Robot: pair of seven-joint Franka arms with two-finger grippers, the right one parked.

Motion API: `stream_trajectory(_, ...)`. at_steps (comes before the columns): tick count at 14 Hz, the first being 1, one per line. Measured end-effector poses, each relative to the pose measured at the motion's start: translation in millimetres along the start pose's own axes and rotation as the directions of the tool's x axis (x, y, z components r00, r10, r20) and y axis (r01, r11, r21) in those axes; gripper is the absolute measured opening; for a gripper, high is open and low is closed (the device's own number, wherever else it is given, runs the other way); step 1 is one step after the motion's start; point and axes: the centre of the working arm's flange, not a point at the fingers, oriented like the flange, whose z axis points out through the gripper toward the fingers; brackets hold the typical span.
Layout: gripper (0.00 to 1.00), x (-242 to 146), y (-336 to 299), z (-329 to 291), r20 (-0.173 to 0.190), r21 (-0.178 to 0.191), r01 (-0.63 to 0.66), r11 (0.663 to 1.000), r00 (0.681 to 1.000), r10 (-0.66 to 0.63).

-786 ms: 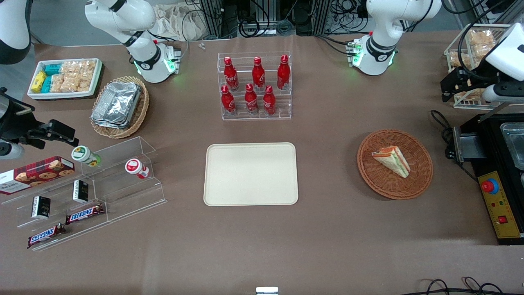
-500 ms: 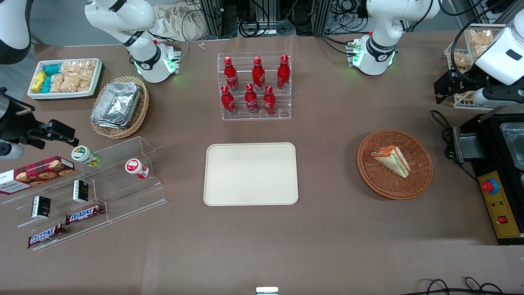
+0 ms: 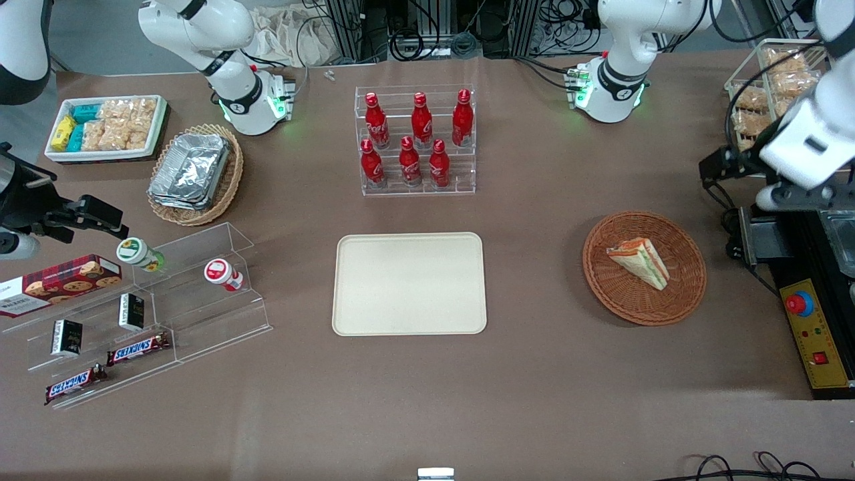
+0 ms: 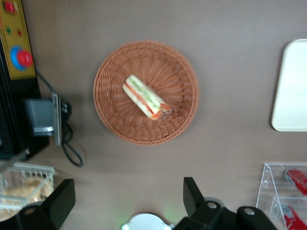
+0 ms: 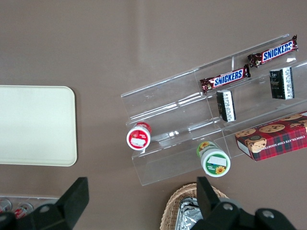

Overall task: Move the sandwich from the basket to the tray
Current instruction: 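Move the left gripper over the sandwich in the wicker basket, then lower the left gripper and close it on the sandwich wedge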

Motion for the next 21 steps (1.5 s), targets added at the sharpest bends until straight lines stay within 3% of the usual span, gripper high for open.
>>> stream_trajectory(2,1.0,27.1,-6.0,39.7,0.051,-0.021,0.116,0.993,0.992,-0.114)
stream_trajectory(6,1.0,45.4,-24.1,111.6,0.081,-0.054,0.336,0.94,0.94,-0.332)
stream_trajectory(8,1.0,45.3,-27.2,148.1,0.086,-0.071,0.47,0.88,0.882,-0.464)
stream_trajectory(13,1.0,38.0,-23.8,241.9,0.043,-0.114,0.682,0.722,0.729,-0.683)
stream_trajectory(15,1.0,31.0,-21.0,278.5,0.047,-0.106,0.725,0.68,0.687,-0.725)
stream_trajectory(17,1.0,29.4,-17.5,305.8,0.067,-0.078,0.742,0.666,0.67,-0.739)
stream_trajectory(21,1.0,35.8,-13.1,336.6,0.069,-0.064,0.746,0.663,0.666,-0.743)
